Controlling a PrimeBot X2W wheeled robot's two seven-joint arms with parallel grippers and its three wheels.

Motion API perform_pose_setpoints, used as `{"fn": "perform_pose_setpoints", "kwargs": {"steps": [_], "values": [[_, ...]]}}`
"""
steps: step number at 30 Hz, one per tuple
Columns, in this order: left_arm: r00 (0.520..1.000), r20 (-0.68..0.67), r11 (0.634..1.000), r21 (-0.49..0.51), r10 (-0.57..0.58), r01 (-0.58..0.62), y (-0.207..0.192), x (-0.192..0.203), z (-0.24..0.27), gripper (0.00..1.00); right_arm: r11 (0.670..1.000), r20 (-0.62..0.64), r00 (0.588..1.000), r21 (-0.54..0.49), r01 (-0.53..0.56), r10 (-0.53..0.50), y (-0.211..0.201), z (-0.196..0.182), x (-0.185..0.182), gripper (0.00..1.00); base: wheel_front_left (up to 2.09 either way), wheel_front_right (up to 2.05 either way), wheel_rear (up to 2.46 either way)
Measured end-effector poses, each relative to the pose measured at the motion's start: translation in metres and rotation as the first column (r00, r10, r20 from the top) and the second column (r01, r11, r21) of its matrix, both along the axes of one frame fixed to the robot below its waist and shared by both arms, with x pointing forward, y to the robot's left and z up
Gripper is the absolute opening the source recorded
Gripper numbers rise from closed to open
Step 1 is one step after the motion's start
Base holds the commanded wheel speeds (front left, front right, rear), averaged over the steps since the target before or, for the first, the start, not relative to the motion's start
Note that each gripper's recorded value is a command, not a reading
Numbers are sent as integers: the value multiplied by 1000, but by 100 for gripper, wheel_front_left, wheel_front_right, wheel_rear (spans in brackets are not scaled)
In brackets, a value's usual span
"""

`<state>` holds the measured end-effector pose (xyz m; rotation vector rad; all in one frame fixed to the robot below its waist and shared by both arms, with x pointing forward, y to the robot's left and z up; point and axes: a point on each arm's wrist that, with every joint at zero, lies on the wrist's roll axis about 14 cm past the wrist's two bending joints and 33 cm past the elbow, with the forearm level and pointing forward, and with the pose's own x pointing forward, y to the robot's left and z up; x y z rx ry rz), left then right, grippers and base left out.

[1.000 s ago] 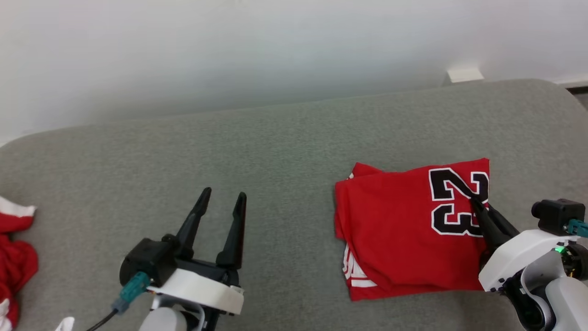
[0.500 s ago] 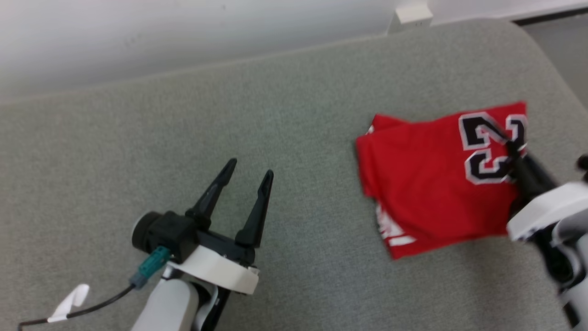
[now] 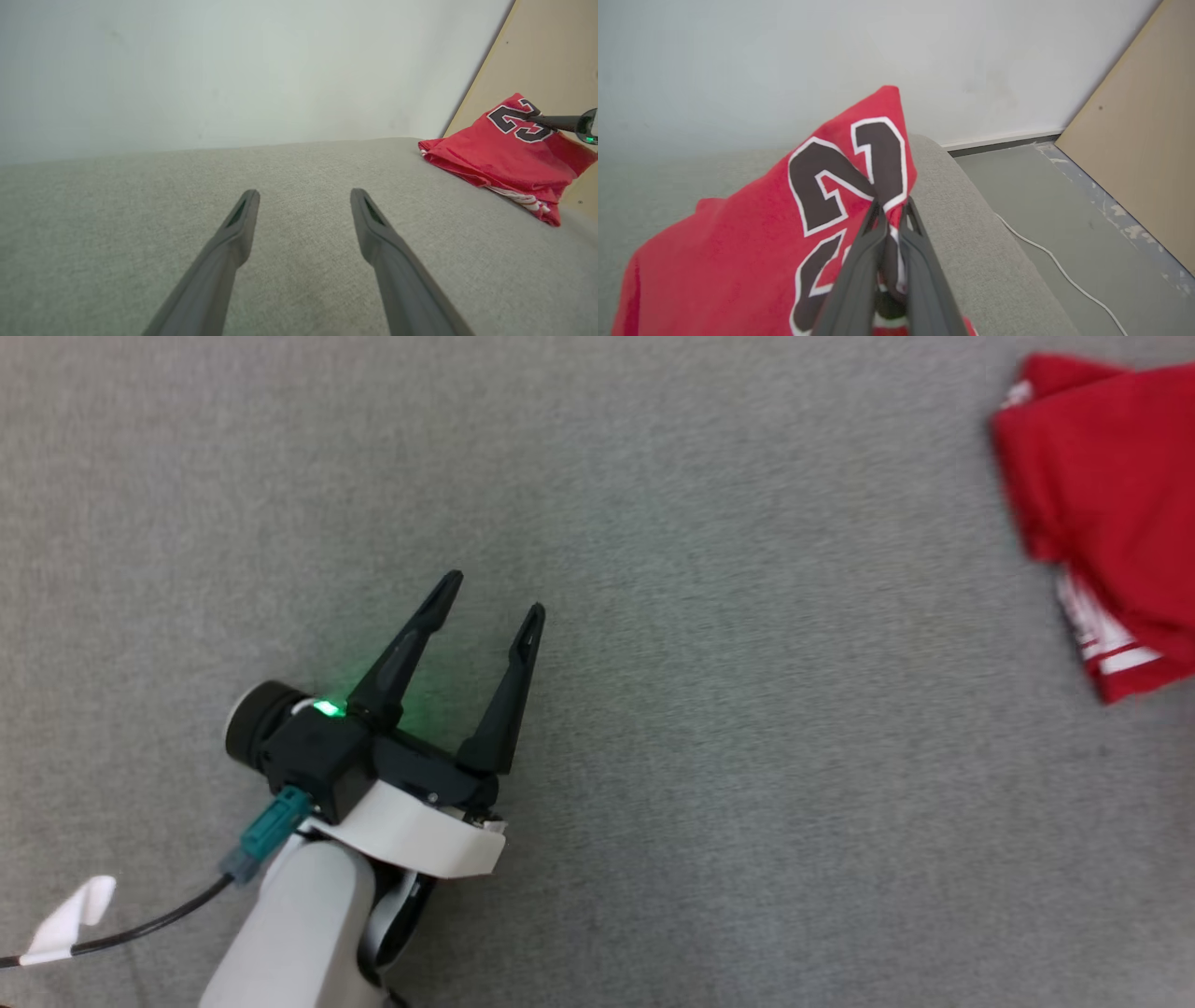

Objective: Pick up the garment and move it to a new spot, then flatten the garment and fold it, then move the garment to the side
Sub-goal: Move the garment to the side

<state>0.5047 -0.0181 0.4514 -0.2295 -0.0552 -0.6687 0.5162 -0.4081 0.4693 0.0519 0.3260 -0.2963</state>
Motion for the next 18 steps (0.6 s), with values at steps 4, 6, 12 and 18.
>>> {"fn": "perform_pose_setpoints", "kwargs": {"steps": [4,6,12,18], "values": [[999,-14,999,4,41,-41,15,6,-10,100,996,-64,994,-10,87,-88,-28,-25,0,0,0,0,0],[998,-19,998,12,65,-65,24,8,-12,100,994,-95,990,-27,105,-107,-34,-36,-1,0,0,0,0],[995,-12,995,22,100,-100,37,7,-7,100,990,-138,981,-44,134,-139,-39,-49,-10,100,0,0,0],[988,26,988,8,152,-153,50,3,19,100,989,-55,992,-106,106,-113,-34,-29,-10,100,0,0,0]]}}
